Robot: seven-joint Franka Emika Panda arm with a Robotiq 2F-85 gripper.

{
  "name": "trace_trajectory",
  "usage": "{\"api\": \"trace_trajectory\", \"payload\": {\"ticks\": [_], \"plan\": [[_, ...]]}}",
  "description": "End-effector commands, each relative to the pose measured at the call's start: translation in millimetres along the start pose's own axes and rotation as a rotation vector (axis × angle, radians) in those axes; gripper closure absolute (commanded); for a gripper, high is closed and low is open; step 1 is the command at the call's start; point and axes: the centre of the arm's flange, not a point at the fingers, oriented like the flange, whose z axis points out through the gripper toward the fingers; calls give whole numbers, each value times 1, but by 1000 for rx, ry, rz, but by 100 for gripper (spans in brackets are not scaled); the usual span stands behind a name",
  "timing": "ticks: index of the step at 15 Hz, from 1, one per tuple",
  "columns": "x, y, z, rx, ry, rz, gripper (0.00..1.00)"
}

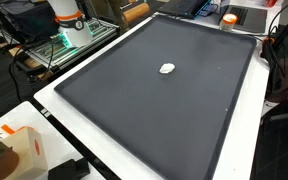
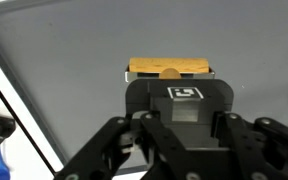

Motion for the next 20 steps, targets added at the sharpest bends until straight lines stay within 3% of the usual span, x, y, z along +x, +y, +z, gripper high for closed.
{"api": "trace_trajectory", "payload": {"ticks": [1,3,6,10,12,13,17,18,20], "plan": [[31,-5,7,-15,65,-64,78],[56,-5,12,-76,61,-190,78],[92,-2,23,-108,-44,-321,78],[144,-1,28,-7,-86,-510,78],[163,9,27,44,-84,-450,78],[137,5,38,-5,-58,-465,53],[158,11,38,24,-70,-446,53],[157,10,38,25,-72,-447,78],[157,13,42,7,-70,-442,78]]}}
